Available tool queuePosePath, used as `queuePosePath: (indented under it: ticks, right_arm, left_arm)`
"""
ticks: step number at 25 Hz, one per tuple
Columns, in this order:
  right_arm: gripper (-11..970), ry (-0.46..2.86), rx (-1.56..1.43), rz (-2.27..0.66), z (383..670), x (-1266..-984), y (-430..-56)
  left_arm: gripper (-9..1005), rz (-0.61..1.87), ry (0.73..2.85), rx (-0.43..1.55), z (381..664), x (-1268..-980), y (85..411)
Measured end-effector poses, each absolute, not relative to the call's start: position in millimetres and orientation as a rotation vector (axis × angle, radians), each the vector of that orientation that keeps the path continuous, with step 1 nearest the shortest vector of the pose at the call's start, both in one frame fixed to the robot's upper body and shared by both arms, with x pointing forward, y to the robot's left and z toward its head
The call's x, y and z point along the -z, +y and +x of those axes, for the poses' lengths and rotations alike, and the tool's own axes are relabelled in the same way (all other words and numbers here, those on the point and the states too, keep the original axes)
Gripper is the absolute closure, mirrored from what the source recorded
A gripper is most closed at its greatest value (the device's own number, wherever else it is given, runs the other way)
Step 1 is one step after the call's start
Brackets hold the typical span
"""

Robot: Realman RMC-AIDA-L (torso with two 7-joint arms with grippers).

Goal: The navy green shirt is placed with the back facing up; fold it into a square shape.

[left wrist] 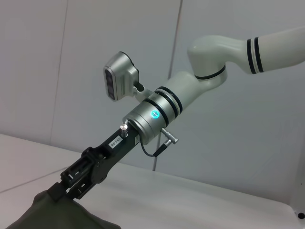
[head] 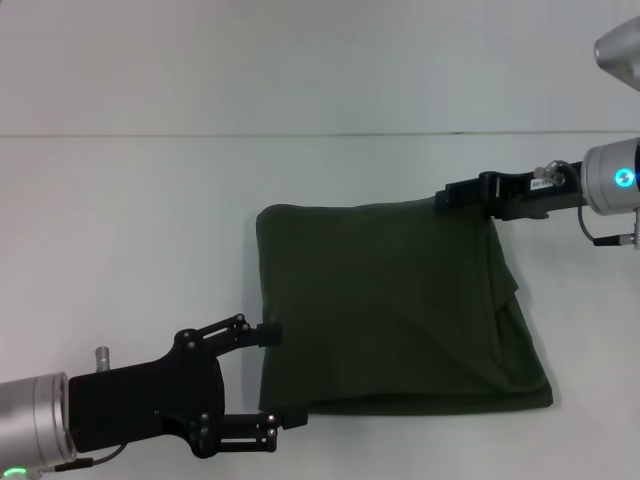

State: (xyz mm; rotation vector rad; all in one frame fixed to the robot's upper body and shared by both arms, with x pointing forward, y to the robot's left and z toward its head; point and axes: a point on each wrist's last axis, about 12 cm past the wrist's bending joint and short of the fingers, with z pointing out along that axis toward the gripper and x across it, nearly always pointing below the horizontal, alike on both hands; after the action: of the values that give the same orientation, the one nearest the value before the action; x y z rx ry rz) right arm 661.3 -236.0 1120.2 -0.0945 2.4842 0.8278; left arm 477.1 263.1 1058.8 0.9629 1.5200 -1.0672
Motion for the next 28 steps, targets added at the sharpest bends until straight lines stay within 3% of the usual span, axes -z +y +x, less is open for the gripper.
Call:
queuePosePath:
  ticks: [8,19,28]
  right_arm:
    - [243,2.463,-0.783,-0.106,664.6,-1122.3,-235.2]
    - [672,2.46,-0.774,-0.146,662.2,-1120.5,-233.0]
    - [906,2.454,-0.769,-0.147,662.8,-1121.5,-234.3]
  left_arm:
    - [78,0.951,1.529,1.068,473.5,-1056.1,263.7]
    - [78,0.946,1.529,1.079,474.0,-1056.0,262.5]
    - [79,0.946,1.531,1.077,474.9,-1056.0,262.2]
